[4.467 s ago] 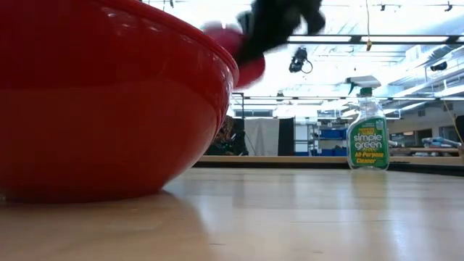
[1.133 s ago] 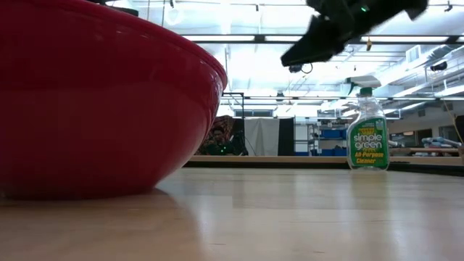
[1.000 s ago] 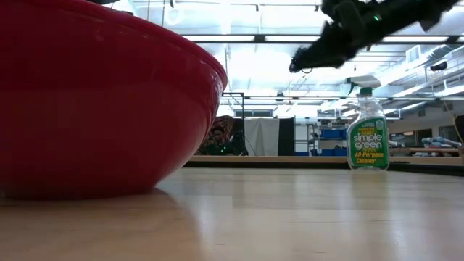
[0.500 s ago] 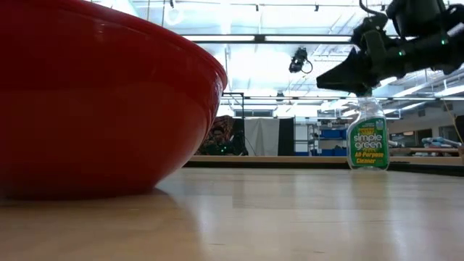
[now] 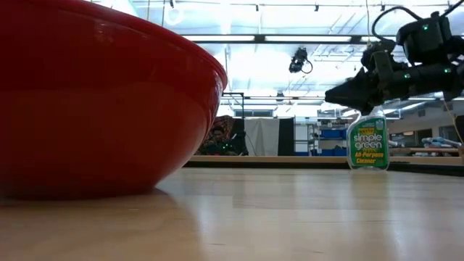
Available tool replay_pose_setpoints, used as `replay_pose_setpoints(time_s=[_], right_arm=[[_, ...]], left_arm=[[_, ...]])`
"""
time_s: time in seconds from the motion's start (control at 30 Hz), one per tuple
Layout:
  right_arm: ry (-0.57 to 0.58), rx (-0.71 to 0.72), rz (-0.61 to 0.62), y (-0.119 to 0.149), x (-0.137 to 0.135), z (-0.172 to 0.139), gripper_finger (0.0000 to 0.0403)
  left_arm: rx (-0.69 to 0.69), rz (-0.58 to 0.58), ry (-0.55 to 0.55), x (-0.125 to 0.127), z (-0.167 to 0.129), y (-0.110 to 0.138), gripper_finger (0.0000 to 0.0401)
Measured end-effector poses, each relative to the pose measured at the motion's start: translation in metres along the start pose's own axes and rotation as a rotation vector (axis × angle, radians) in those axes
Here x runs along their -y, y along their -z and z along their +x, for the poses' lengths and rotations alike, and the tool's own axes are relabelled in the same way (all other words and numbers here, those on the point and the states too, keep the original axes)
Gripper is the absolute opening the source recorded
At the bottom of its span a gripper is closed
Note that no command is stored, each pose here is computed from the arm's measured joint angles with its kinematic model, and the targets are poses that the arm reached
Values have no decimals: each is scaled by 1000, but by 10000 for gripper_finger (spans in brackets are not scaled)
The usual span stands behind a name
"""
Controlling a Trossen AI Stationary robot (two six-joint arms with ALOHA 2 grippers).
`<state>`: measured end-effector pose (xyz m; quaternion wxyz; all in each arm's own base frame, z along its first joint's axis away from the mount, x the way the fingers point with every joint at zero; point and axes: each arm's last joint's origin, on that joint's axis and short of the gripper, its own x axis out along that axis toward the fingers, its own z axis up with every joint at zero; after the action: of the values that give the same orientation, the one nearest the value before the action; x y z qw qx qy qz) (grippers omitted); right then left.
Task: Nest bowls inside each other by size order
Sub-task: Return to Home Position
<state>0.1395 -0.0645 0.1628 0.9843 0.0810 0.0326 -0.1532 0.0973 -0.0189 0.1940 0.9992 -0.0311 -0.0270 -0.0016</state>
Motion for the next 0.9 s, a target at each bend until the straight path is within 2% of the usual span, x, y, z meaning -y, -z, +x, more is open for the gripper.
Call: replay_pose_setpoints(time_s=[0.2, 0.4, 0.53, 0.9], right_arm=[[31, -28, 14, 12, 8, -6, 117], [77, -40, 8, 15, 12, -8, 117], [150, -24, 8, 14, 16, -10, 117], [211, 126, -15, -4, 20, -23, 117]], left_arm=[[-17, -36, 3, 0, 2, 14, 199], [-44, -20, 33, 3, 1, 20, 199], [-87, 18, 53, 5, 1, 27, 199], [-111, 44, 73, 7, 0, 29, 192]])
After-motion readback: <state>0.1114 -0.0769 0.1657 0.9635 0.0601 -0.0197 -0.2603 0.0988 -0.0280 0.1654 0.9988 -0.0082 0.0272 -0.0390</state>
